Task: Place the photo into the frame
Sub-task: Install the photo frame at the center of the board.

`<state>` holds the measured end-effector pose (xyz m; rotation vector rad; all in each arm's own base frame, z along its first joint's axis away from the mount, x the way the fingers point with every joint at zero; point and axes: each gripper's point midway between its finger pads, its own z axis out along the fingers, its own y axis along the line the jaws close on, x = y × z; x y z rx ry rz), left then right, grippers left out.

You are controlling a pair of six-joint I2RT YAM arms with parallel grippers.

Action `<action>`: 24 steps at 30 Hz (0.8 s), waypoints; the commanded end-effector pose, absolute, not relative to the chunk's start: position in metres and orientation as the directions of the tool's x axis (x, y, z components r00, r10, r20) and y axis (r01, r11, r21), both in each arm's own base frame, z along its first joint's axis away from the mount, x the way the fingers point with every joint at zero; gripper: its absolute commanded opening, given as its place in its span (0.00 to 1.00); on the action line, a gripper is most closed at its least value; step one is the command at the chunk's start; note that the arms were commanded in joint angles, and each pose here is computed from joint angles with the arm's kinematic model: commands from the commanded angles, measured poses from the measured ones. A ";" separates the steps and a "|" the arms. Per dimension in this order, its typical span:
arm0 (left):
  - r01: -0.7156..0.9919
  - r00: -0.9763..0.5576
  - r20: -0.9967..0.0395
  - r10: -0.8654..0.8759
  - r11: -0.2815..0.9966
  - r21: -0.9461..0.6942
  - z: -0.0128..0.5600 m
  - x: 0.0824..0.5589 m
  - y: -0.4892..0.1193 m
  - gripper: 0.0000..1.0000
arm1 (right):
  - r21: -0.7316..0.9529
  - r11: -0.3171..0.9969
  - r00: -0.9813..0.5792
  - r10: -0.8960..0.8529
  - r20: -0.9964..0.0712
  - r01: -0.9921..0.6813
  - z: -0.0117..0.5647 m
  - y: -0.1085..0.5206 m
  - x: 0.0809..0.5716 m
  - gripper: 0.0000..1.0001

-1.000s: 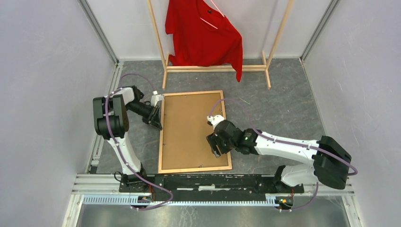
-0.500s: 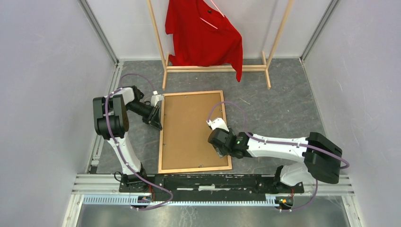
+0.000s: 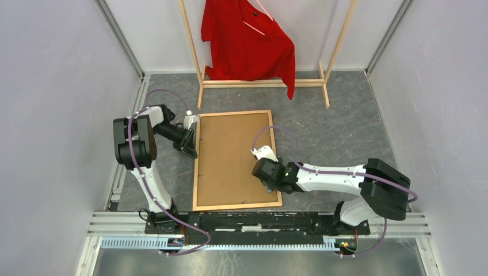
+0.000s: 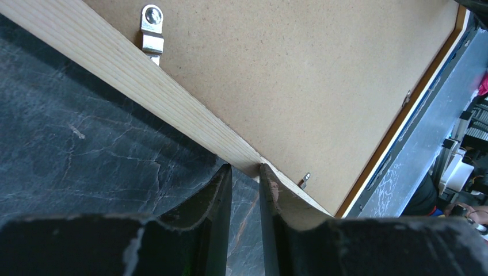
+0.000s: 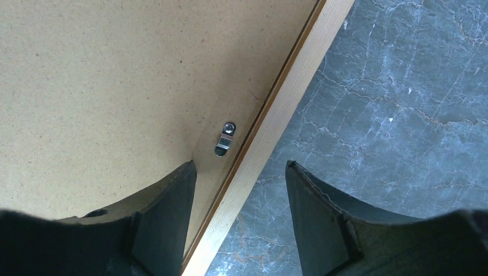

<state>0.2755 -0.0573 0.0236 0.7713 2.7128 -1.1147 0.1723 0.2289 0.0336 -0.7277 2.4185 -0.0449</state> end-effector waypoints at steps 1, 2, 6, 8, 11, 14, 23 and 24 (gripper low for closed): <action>0.489 -0.868 -0.272 0.416 0.619 -0.615 0.017 0.277 -0.055 0.31 | -0.218 0.859 -0.648 -0.497 -0.578 -0.464 0.038 0.234 0.183 0.65; 0.490 -0.867 -0.271 0.418 0.619 -0.614 0.017 0.277 -0.055 0.31 | -0.227 0.859 -0.645 -0.499 -0.579 -0.460 0.038 0.234 0.185 0.65; 0.490 -0.867 -0.269 0.419 0.624 -0.608 0.016 0.278 -0.053 0.31 | -0.274 0.855 -0.636 -0.512 -0.577 -0.439 0.041 0.228 0.190 0.64; 0.491 -0.867 -0.274 0.416 0.625 -0.607 0.018 0.279 -0.054 0.33 | -0.283 0.854 -0.634 -0.515 -0.577 -0.437 0.041 0.227 0.191 0.64; 0.497 -0.865 -0.284 0.413 0.630 -0.597 0.025 0.281 -0.057 0.38 | -0.281 0.853 -0.632 -0.517 -0.577 -0.440 0.043 0.229 0.191 0.63; 0.504 -0.862 -0.295 0.413 0.632 -0.588 0.034 0.282 -0.063 0.51 | -0.266 0.855 -0.630 -0.510 -0.585 -0.445 0.044 0.232 0.192 0.63; 0.524 -0.851 -0.294 0.435 0.731 -0.436 0.025 0.294 -0.060 0.60 | -0.253 0.861 -0.631 -0.499 -0.594 -0.442 0.046 0.234 0.192 0.63; 0.509 -0.860 -0.281 0.426 0.753 -0.417 0.021 0.296 -0.057 0.57 | -0.252 0.862 -0.632 -0.497 -0.595 -0.441 0.046 0.233 0.191 0.63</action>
